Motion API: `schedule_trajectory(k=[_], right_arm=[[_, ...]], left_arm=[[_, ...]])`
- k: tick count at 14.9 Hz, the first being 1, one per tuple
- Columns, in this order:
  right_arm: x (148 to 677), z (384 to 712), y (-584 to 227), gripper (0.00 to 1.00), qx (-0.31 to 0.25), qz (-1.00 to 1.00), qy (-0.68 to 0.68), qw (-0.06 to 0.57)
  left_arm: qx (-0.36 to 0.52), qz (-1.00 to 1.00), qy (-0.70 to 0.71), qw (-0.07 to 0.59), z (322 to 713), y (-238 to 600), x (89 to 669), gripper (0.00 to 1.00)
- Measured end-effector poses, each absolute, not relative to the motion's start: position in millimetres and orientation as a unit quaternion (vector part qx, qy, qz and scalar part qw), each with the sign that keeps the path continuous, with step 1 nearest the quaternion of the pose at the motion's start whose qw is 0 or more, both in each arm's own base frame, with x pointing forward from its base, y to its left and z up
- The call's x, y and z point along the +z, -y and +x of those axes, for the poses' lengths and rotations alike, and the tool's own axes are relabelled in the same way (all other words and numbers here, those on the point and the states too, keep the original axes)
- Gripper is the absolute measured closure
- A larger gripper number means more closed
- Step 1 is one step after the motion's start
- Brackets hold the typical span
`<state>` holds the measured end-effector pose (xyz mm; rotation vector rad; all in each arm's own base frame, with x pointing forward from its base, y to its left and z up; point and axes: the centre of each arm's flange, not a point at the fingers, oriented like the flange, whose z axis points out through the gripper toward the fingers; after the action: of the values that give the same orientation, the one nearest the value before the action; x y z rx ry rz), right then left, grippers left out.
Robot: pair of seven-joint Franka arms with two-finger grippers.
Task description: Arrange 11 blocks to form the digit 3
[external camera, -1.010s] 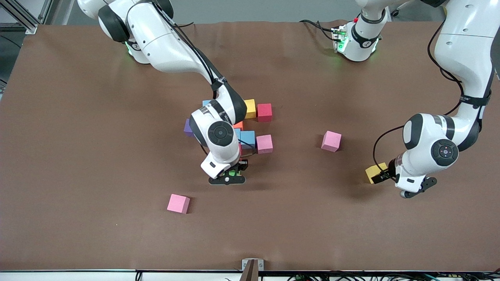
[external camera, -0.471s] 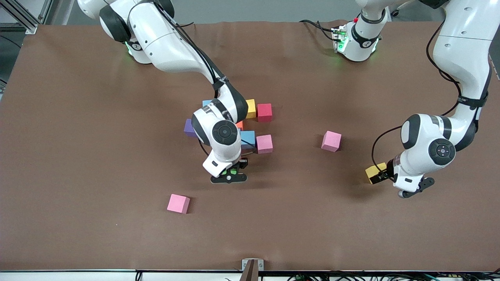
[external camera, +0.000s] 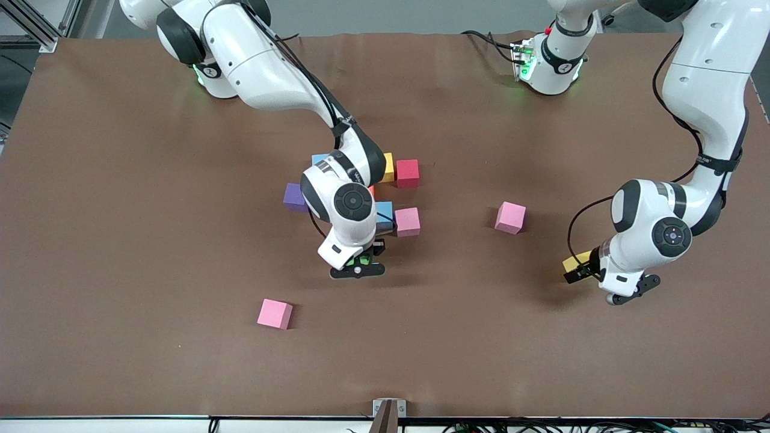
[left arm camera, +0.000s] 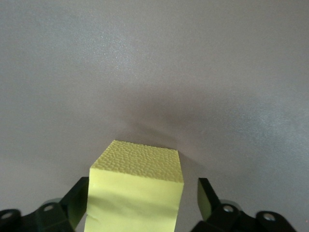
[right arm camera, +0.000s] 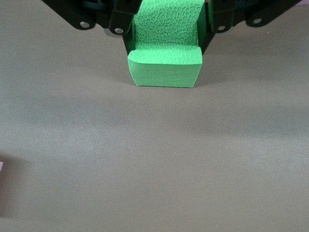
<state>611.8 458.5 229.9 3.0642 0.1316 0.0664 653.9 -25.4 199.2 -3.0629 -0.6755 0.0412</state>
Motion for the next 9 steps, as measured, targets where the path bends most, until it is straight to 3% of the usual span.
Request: schedule_trajectory(k=[3,9], right_arm=[[237,613,-463,0.47,0.018,0.998,-0.045,0.039],[235,615,-467,0.47,0.018,0.998,-0.051,0.04]], left_arm=[[0.013,-0.977,0.215,0.002,654,26,199,0.39],[-0.006,-0.957,0.29,-0.008,665,41,214,0.41]])
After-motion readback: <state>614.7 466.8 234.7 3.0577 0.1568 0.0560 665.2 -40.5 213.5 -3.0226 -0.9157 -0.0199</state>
